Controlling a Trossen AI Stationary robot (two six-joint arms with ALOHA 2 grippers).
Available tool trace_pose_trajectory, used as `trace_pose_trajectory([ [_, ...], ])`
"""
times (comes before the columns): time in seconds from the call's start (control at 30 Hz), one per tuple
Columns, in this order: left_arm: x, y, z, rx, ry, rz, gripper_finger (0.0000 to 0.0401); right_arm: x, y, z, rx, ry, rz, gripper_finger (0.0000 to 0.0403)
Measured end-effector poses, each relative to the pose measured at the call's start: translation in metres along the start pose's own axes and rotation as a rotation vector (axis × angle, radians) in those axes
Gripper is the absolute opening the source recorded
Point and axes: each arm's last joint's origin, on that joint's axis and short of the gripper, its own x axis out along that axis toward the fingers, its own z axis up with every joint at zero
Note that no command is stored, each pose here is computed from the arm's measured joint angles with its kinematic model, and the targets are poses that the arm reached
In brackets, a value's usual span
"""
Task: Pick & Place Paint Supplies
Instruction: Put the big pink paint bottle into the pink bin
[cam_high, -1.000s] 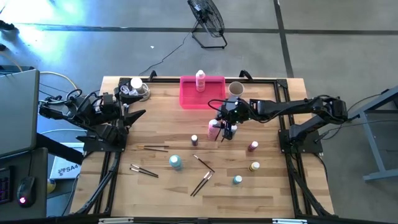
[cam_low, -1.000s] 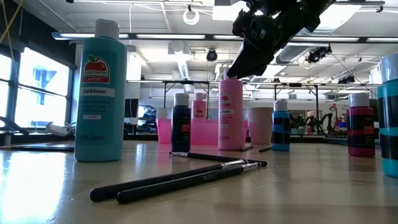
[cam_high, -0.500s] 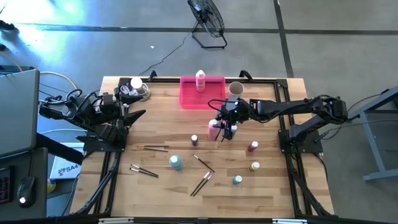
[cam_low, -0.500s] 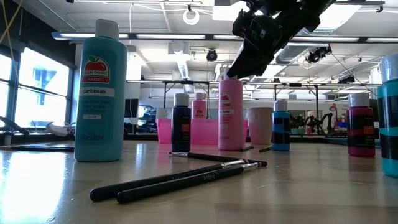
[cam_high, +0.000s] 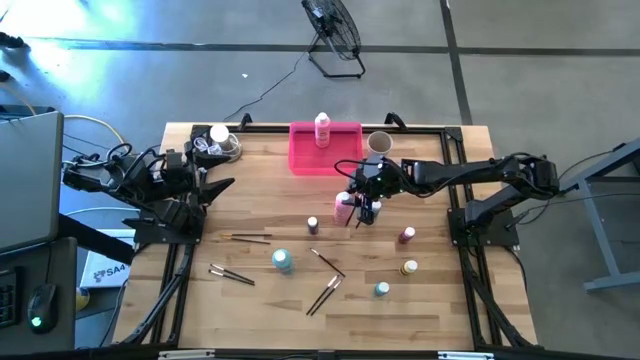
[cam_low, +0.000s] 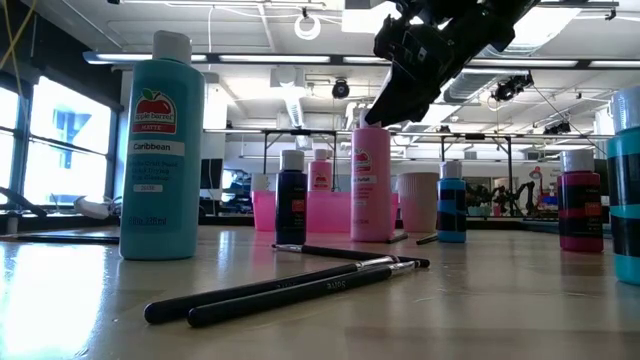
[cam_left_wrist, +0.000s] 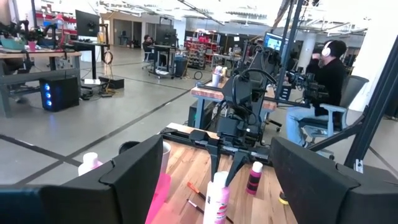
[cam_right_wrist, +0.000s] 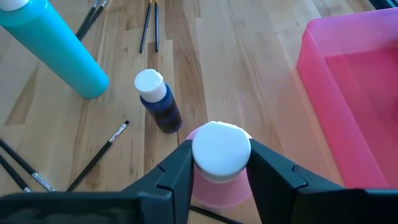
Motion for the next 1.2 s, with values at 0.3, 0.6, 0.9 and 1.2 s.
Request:
trace_pose_trajectory([
  [0.3,0.0,0.0,0.0,0.0,0.0,0.0,0.0294,0.0,-0.0001,0.0,0.008,-0.001,-0.002,0.0127],
  [0.6,0.0,0.0001,0.0,0.0,0.0,0.001,0.0294,-0.0001,0.0,0.0001,0.008,-0.001,0.0,0.0127],
  [0.9,0.0,0.0,0.0,0.0,0.0,0.0,0.0294,-0.0001,0.0,0.0005,0.008,-0.005,0.0,0.0126],
  [1.2,0.0,0.0,0.0,0.0,0.0,0.001,0.0294,-0.0001,0.0001,0.0012,0.013,-0.012,0.001,0.0125],
])
